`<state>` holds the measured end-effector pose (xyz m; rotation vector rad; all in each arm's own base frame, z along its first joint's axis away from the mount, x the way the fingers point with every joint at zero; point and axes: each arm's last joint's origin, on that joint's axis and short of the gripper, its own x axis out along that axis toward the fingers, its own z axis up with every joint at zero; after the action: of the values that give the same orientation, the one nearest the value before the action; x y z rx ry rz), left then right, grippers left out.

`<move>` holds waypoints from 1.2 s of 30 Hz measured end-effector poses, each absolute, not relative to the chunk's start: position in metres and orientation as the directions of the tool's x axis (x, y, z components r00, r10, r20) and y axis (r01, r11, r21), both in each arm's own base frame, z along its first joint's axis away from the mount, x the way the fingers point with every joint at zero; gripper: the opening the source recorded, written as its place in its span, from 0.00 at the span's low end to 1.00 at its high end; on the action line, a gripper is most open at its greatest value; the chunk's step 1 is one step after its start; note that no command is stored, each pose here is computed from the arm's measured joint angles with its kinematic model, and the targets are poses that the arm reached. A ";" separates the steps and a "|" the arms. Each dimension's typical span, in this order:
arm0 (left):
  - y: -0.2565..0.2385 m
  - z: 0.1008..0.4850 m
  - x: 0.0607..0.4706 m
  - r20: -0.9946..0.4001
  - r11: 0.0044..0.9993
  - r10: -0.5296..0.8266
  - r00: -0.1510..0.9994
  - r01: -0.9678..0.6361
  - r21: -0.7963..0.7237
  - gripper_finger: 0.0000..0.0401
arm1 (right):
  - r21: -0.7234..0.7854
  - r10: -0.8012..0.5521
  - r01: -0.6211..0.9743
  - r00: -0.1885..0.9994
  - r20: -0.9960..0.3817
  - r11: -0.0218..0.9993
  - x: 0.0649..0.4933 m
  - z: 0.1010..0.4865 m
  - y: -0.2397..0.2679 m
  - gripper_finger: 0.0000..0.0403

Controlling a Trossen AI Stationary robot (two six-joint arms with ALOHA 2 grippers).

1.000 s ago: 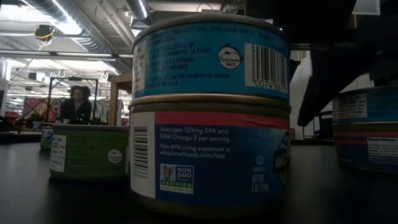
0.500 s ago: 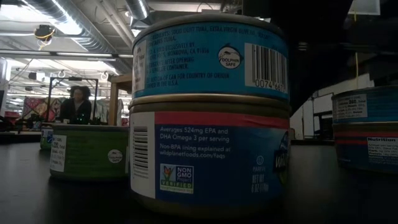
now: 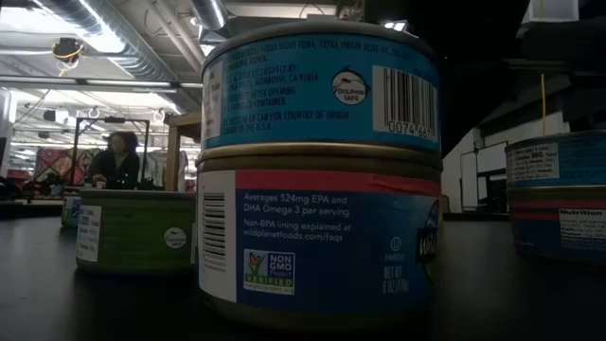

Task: Stack canned seafood by type on shelf
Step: Stack the red tuna can on top of the red tuna cans on the shelf

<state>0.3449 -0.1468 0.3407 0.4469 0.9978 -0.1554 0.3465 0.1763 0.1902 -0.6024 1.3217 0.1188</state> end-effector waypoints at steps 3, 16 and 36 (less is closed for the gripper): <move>-0.147 0.347 0.344 -0.828 0.903 0.070 0.556 0.318 0.290 0.18 | -0.335 -0.235 -0.410 0.276 -0.932 0.848 0.350 0.194 0.178 0.00; -0.137 0.381 0.325 -0.772 0.921 0.057 0.633 0.265 0.285 0.18 | -0.362 -0.254 -0.399 0.299 -0.920 0.842 0.352 0.198 0.178 0.00; -0.117 0.415 0.283 -0.753 0.937 0.079 0.653 0.210 0.280 0.18 | -0.421 -0.284 -0.383 0.364 -0.887 0.822 0.361 0.223 0.177 0.00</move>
<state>0.2834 -0.1173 0.4149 0.3610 0.8609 -0.0758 0.3609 0.1772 0.2234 -0.6425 1.2207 0.0693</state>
